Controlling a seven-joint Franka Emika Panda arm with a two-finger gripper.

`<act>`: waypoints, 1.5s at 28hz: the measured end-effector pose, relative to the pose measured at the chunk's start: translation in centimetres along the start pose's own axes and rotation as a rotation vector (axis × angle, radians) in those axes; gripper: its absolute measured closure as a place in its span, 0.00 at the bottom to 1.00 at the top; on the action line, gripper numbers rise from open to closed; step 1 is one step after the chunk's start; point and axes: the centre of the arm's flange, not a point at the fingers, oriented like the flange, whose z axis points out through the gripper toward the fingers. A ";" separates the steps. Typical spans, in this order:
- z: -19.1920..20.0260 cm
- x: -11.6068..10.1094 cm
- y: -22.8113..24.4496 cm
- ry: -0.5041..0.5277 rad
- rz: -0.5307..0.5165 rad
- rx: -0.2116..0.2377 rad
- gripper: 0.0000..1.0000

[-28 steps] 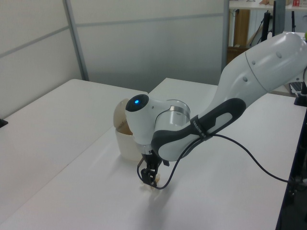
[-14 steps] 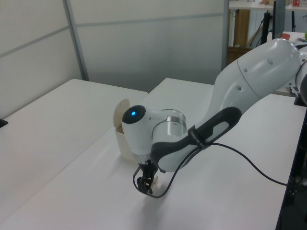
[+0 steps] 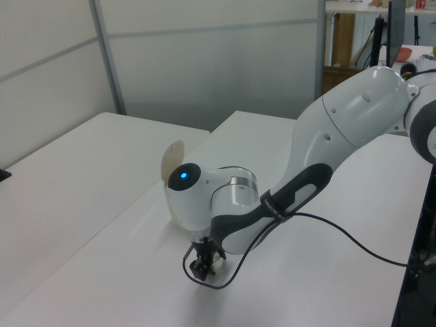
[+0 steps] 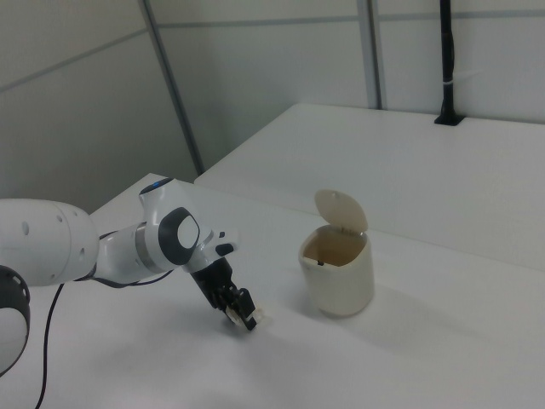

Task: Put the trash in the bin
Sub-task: 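Close the gripper on the crumpled tissue and lift it, then carry the tissue over the open cream bin, then lower the gripper into the bin opening and release the tissue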

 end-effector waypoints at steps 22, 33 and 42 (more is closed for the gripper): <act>-10.0 5.9 4.8 0.188 0.121 0.050 0.62; -16.1 9.1 12.5 0.288 0.262 0.072 0.62; -12.5 10.1 18.1 0.242 0.342 0.046 0.62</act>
